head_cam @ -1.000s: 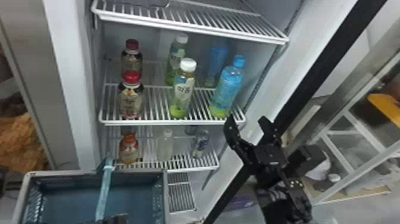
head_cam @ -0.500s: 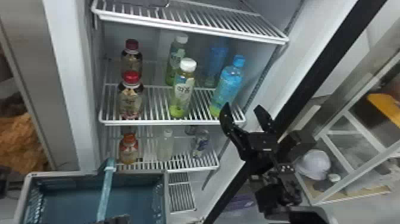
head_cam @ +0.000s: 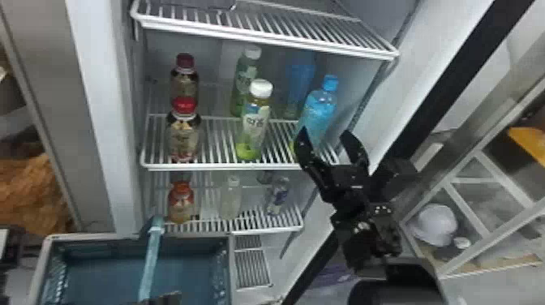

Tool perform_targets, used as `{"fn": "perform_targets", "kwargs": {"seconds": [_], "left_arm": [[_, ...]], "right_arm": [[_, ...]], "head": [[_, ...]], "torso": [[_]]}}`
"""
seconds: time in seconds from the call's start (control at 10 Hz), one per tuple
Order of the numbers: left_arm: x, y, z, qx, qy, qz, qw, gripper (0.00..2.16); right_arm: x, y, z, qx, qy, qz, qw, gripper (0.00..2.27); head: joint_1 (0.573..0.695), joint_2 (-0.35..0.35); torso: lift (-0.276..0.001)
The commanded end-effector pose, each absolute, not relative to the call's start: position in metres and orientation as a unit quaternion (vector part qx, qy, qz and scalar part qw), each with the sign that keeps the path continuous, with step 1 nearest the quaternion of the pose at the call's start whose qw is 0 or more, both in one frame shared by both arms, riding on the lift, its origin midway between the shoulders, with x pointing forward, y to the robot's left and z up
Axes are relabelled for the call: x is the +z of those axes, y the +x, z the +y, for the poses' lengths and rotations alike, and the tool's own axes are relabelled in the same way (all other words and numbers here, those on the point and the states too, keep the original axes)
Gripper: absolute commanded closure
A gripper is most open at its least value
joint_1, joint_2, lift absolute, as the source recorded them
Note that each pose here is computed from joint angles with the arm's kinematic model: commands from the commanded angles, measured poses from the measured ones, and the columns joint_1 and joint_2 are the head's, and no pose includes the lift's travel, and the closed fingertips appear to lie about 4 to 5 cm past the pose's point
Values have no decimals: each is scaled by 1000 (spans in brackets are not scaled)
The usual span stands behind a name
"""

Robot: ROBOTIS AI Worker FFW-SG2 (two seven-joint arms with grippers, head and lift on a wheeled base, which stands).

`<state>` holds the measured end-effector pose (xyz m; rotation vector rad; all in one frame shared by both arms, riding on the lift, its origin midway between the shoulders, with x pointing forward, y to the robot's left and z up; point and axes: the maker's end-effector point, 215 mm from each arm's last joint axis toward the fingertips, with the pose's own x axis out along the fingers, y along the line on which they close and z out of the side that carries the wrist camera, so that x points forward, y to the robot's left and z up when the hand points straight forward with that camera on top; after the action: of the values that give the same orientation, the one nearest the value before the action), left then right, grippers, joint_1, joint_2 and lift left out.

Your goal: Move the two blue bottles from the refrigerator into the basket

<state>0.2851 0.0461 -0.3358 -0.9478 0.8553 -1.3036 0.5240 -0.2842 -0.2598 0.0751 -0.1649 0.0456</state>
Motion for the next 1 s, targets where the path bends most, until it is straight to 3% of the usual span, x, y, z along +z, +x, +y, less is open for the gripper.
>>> {"fn": "perform_targets", "kwargs": {"seconds": [0.0, 0.9], "left_arm": [[-336, 285, 46, -565, -412, 372, 611, 1200], [-339, 284, 45, -566, -411, 376, 607, 1200]], "right_arm": [[-260, 529, -285, 20, 37, -79, 996, 121], [-276, 569, -289, 16, 31, -52, 998, 121]], "head": [[695, -324], [695, -314]], "torso": [[0], [0]]}}
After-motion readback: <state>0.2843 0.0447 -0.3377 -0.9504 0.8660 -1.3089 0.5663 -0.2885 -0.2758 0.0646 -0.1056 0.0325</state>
